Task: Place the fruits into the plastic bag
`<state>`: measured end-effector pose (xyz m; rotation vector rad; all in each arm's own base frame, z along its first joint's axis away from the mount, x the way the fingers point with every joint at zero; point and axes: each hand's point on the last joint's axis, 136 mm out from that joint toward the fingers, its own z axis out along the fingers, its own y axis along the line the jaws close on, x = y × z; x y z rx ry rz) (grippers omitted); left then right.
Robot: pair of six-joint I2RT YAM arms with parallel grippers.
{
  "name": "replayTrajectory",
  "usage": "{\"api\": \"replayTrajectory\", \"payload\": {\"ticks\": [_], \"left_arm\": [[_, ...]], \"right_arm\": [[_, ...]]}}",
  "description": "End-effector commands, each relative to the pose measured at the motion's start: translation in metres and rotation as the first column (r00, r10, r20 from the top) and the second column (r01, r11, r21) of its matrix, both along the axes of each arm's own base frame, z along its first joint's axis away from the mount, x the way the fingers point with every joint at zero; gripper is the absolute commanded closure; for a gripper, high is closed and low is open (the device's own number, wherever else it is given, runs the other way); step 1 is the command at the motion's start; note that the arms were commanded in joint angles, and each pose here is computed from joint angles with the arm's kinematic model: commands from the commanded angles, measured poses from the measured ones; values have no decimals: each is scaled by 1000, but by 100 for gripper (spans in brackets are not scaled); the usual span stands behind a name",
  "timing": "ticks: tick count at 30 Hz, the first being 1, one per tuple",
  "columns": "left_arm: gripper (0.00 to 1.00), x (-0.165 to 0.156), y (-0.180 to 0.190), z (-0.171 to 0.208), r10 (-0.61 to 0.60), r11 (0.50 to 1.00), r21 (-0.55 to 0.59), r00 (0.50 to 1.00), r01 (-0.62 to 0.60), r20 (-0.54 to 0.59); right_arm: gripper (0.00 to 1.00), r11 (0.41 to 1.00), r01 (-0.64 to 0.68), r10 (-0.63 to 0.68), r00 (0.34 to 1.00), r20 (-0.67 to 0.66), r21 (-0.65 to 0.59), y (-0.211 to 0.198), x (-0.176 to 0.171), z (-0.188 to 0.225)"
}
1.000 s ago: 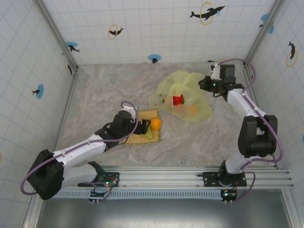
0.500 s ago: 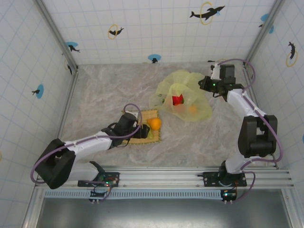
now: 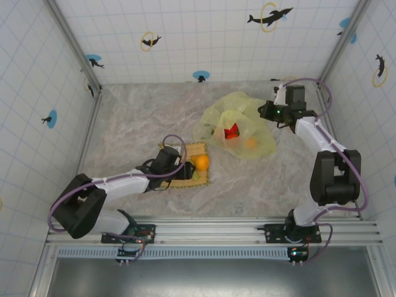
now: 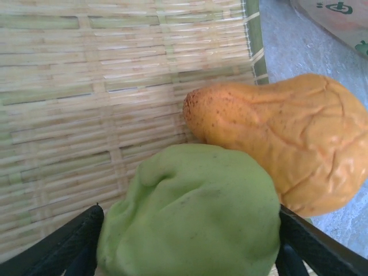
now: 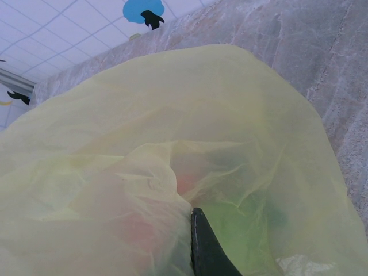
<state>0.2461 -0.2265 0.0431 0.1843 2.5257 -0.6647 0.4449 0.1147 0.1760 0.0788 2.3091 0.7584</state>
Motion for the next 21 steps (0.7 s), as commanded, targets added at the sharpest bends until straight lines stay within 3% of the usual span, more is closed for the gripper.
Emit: {"api": "replayTrajectory", "payload": {"ticks": [1, 13, 21], "left_arm": [[29, 3, 8, -3, 39, 999, 7, 999, -39, 6], [43, 21, 43, 36, 182, 982, 16, 967, -188, 181], [44, 49, 17, 100, 174, 982, -124, 930, -140, 323]], "right_arm": [[100, 1000, -11, 10, 999, 42, 9, 4, -2, 12], [100, 1000, -17, 16, 999, 41, 10, 7, -3, 11], [100, 1000, -26, 25, 999, 43, 7, 11, -3, 12]]}}
